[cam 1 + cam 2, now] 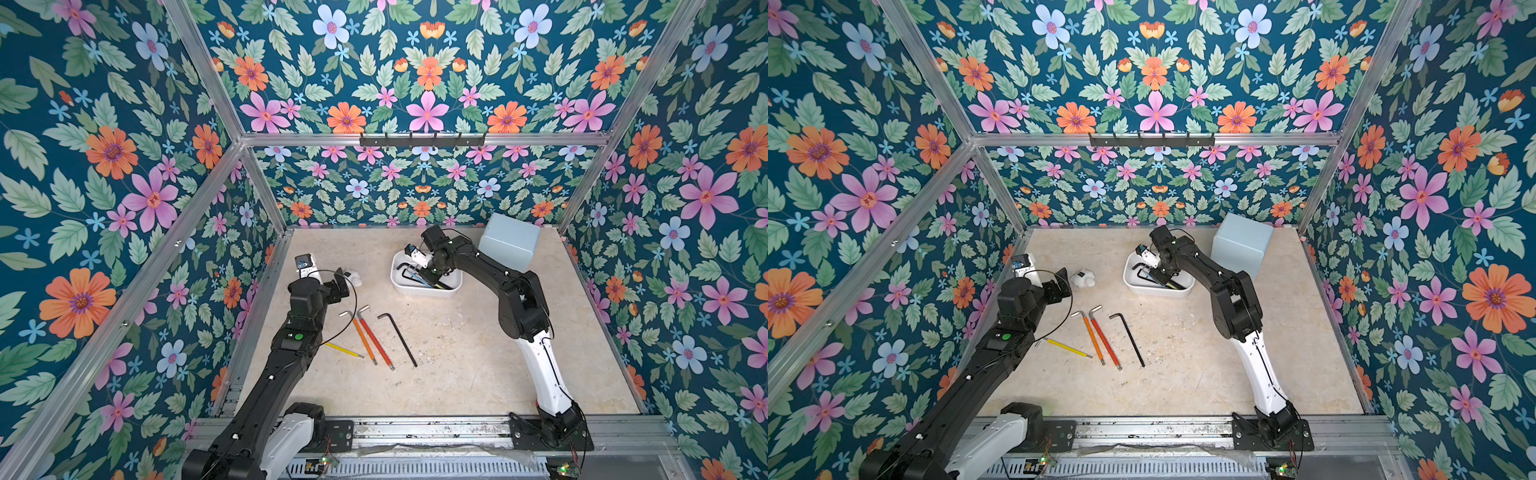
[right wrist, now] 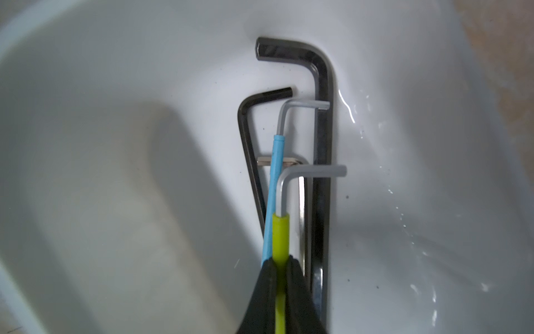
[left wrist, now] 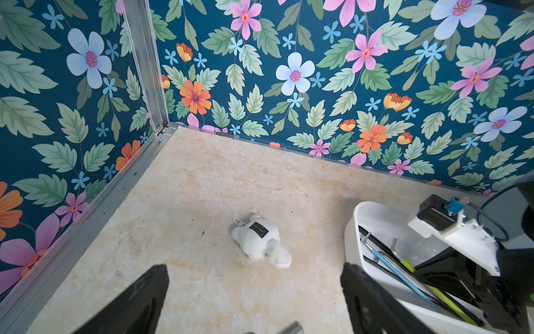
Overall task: Put the hex key on the desktop into the storage box
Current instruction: Place the Allen key in the storage box.
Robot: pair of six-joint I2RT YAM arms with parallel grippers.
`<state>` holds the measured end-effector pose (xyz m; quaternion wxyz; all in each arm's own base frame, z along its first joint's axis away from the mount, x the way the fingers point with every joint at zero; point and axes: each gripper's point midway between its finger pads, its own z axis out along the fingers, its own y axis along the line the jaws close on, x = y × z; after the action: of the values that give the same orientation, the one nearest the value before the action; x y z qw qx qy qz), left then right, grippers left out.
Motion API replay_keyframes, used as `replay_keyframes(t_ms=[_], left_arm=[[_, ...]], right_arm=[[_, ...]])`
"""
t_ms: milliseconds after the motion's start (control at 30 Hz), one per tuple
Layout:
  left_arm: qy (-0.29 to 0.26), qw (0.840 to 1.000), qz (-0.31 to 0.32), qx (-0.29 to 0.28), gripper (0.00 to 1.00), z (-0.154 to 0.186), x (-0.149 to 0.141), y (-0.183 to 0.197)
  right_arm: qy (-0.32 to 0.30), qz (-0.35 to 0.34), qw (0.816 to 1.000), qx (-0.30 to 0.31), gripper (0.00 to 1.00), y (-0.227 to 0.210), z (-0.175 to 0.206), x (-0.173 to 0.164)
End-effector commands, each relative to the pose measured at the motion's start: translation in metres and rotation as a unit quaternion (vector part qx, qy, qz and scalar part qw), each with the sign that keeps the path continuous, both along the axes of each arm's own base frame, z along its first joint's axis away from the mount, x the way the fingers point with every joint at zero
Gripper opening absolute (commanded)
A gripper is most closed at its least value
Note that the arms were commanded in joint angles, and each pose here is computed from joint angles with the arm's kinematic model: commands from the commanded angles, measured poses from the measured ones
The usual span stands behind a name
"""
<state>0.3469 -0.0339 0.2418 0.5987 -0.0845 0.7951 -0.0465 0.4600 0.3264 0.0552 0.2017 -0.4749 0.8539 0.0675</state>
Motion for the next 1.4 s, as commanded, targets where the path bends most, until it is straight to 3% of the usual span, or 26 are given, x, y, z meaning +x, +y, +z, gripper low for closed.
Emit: replay_keyframes(t_ms=[0,100,300,567,700,833,1100,1233,1367], left_arm=[[-0.007,1.000,0.004,0.007,0.99,0.005,0.001,0.002],[-0.008,1.000,0.005,0.007,0.99,0.006,0.001,0.002],[-0.009,1.000,0.004,0.007,0.99,0.007,0.001,0.002],[-0.010,1.000,0.003,0.006,0.99,0.008,0.000,0.002],[-0.010,1.000,0.002,0.005,0.99,0.008,0.000,0.002],[-0.012,1.000,0.001,0.002,0.99,0.009,-0.001,0.001],[-0.013,1.000,-0.001,-0.002,0.99,0.010,-0.001,0.000],[-0.011,1.000,-0.003,-0.004,0.99,0.009,0.000,-0.001],[-0.012,1.000,-0.005,-0.005,0.99,0.011,0.000,-0.002]], right_arm=[[0.006,-0.013,1.000,0.006,0.00,0.004,-0.005,0.002],[0.008,-0.028,1.000,0.005,0.01,0.003,-0.007,0.005],[-0.005,-0.046,0.998,0.035,0.33,0.011,0.011,0.012],[-0.044,-0.079,0.991,0.098,0.51,0.015,0.076,0.012],[-0.074,-0.096,0.981,0.148,0.57,0.018,0.119,-0.011],[-0.072,-0.114,0.974,0.180,0.62,0.024,0.133,-0.049],[0.004,-0.190,0.970,0.152,0.62,0.036,0.089,-0.135],[0.060,-0.251,0.958,0.127,0.65,0.040,0.054,-0.168],[0.078,-0.274,0.954,0.097,0.65,0.049,0.031,-0.187]])
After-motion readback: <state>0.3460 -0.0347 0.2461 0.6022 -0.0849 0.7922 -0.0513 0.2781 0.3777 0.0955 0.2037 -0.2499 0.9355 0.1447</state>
